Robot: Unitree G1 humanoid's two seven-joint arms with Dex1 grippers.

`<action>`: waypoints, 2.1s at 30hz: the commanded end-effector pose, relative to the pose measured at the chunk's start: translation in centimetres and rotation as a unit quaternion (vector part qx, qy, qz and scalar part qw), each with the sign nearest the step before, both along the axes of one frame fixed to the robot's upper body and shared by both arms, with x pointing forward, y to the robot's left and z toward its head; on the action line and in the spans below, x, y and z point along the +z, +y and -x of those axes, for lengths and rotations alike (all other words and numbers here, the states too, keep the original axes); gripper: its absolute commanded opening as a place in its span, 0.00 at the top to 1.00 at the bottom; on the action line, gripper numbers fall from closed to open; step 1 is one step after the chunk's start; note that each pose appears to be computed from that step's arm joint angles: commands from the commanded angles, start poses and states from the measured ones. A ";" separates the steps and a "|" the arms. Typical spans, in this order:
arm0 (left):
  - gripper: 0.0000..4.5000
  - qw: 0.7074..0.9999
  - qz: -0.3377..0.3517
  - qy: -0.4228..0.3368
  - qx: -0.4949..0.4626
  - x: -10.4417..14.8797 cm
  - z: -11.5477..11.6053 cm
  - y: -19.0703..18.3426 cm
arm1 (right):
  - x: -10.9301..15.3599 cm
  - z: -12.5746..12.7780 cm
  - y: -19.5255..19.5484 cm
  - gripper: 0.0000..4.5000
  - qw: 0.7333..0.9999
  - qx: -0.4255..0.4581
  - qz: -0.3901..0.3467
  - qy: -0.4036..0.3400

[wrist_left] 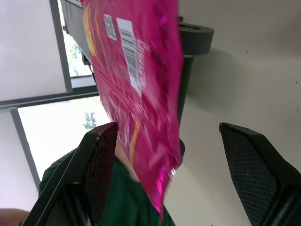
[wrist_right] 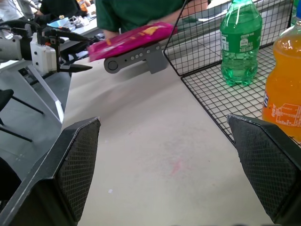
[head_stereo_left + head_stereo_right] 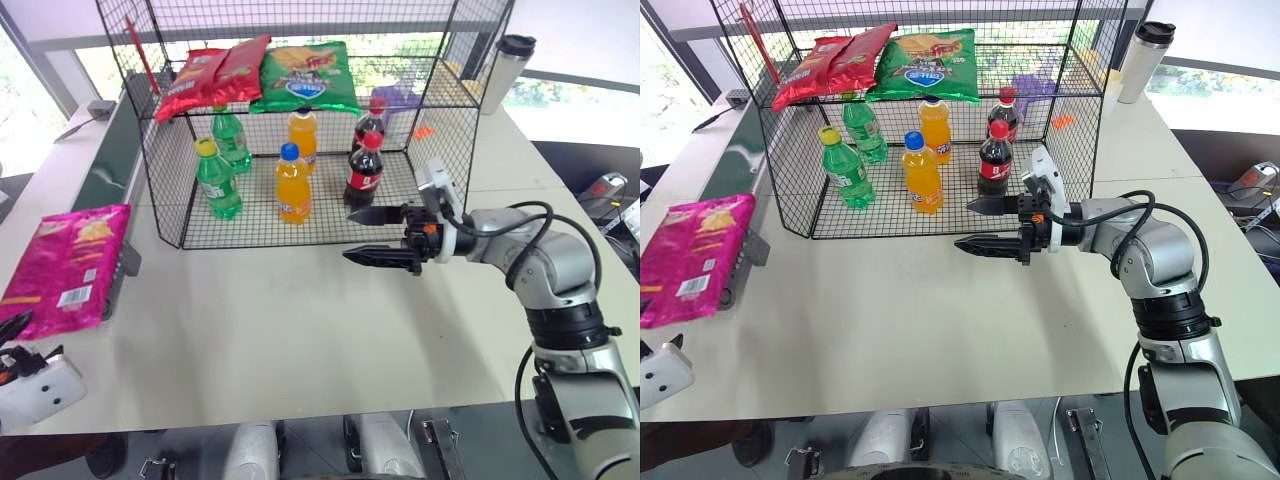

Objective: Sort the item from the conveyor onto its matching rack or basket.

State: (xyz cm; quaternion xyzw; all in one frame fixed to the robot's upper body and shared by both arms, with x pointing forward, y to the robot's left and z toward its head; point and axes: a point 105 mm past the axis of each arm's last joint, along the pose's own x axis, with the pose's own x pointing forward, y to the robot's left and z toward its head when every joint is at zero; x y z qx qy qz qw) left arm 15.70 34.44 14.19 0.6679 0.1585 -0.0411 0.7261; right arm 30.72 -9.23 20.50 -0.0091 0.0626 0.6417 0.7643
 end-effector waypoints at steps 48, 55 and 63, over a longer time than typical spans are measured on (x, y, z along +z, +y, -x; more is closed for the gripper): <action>0.99 0.704 0.574 0.069 -0.413 26.6 -3.7 -11.4 | 9.6 1.0 -0.8 0.00 0.987 0.044 -0.146 -0.060; 0.99 0.662 0.577 0.107 -0.465 25.9 -6.1 -14.1 | 9.4 2.3 1.9 0.00 0.978 0.089 -0.181 -0.048; 0.99 0.651 0.568 0.131 -0.487 24.1 -7.9 -15.9 | 8.7 0.4 3.9 0.00 0.976 0.083 -0.192 -0.061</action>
